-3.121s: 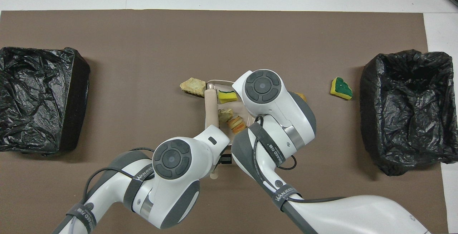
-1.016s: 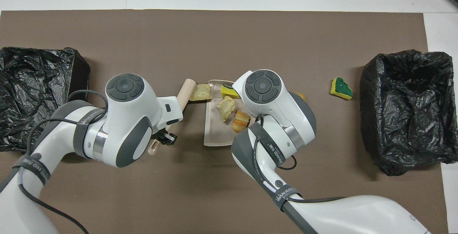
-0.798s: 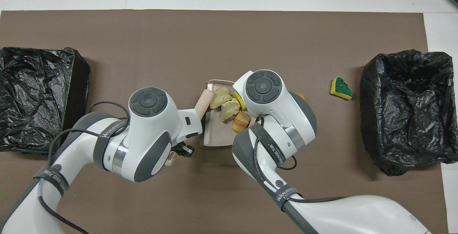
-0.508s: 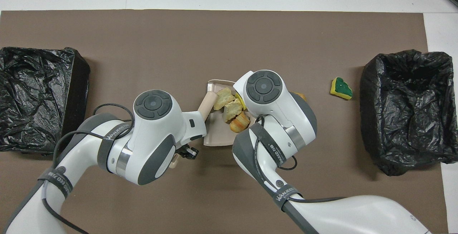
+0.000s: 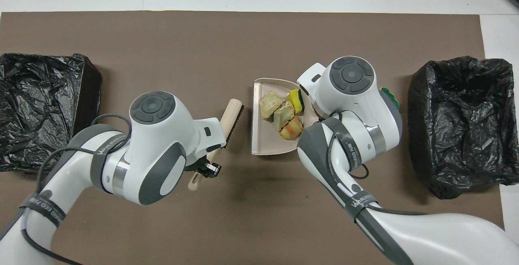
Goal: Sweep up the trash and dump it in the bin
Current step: 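Carry the loaded dustpan with the right gripper to the bin nearest it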
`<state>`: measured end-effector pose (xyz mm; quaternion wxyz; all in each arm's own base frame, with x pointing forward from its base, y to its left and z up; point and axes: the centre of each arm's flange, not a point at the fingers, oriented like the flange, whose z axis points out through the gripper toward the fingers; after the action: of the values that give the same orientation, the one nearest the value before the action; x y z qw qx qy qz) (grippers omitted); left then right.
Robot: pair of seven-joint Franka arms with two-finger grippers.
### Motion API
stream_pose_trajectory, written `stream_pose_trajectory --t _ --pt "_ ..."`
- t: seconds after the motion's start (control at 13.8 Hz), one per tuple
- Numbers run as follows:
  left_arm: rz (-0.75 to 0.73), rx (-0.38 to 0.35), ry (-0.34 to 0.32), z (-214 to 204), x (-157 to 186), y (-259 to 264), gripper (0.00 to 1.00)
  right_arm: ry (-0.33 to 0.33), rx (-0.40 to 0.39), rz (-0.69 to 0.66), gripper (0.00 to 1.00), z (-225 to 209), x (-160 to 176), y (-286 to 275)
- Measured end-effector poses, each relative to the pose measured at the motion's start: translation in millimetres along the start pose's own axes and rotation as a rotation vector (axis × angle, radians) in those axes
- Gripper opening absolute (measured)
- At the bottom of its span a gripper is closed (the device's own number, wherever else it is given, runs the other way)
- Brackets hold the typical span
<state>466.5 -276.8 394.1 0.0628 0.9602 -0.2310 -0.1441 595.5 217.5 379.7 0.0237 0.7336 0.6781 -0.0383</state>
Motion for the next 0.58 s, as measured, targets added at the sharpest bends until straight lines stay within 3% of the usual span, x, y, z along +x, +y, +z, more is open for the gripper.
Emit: stream_pose_trajectory --t 0.44,0.58 --pt "-0.117 -0.006 -0.001 -14.1 -11.1 -4.6 0.26 0.047 -0.033 -0.049 0.32 -29.0 -67.2 36.0" --pt "-0.197 0.001 -0.013 -7.4 -14.0 6.6 0.26 0.047 -0.036 -0.057 0.32 -37.7 -103.7 49.1"
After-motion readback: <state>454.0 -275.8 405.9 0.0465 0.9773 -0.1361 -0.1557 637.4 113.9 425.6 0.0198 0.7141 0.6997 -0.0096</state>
